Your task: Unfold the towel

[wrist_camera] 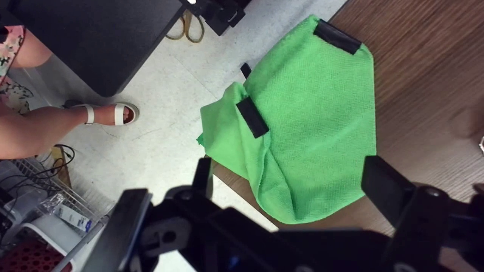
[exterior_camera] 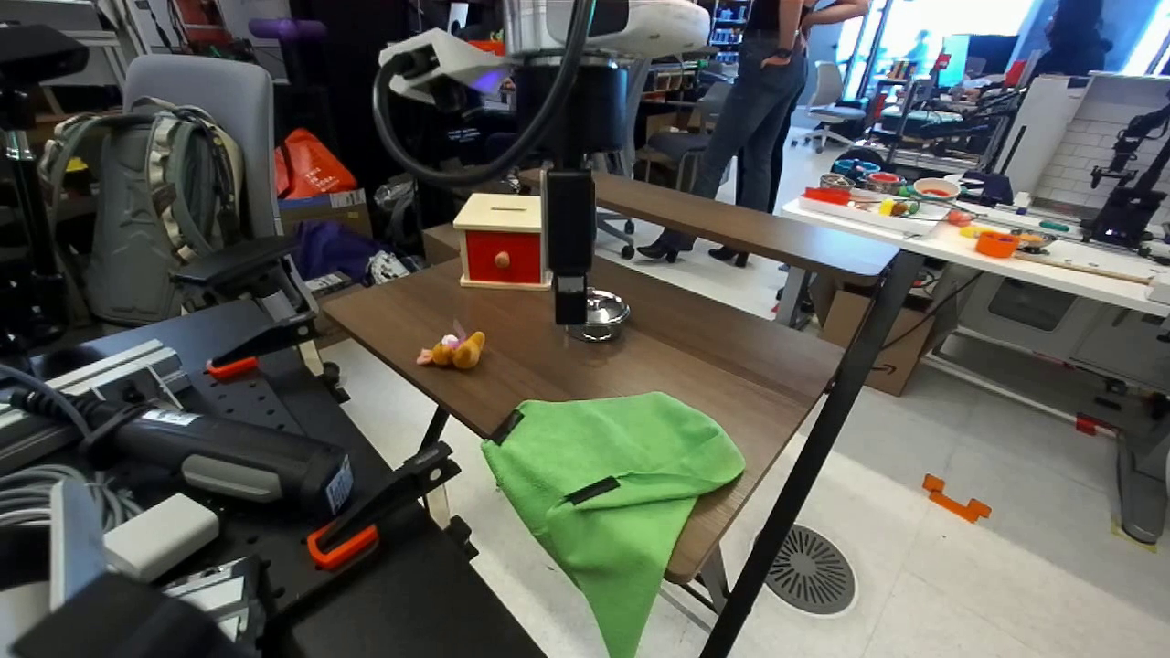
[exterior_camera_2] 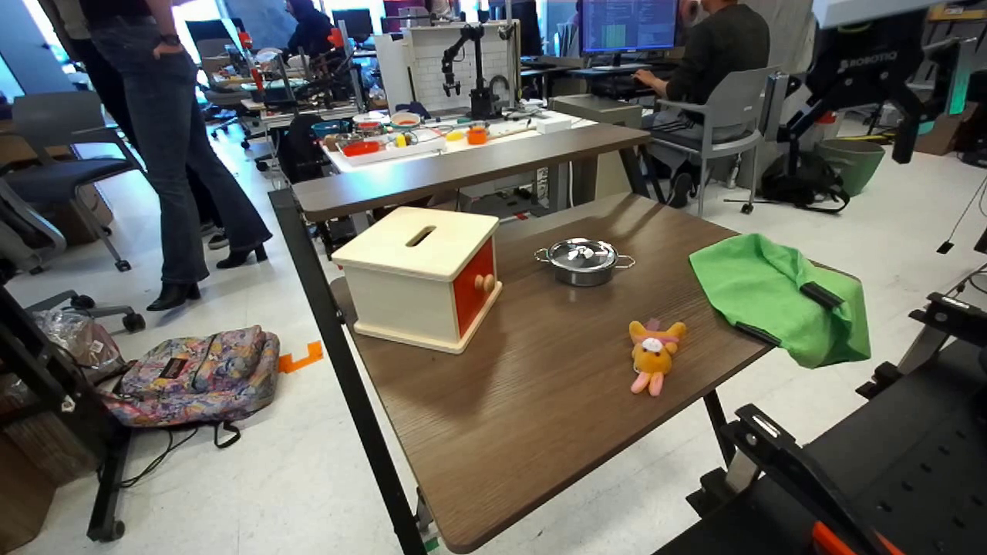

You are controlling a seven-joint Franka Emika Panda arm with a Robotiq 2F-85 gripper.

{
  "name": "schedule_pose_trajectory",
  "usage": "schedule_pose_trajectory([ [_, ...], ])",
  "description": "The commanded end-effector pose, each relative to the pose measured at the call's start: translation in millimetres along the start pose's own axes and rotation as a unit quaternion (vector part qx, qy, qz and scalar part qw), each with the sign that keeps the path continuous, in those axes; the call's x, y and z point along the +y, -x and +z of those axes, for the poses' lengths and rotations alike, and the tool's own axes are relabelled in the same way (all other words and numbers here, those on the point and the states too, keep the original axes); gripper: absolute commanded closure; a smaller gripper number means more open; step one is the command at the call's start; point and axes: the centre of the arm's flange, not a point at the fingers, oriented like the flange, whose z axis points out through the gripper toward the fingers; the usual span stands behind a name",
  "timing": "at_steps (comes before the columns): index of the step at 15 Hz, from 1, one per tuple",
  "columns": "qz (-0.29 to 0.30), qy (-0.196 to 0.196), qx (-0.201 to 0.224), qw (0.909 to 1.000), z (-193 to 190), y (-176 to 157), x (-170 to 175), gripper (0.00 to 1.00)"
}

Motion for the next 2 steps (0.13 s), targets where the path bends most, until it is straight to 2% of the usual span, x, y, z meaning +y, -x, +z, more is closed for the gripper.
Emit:
schedule_pose_trajectory([
  [1,0.0,0.0,0.0,1.0,-0.2,0.0,-0.5,0.0],
  [2,0.001,0.0,-0.001,1.0,0.4,-0.4,0.3,0.0],
])
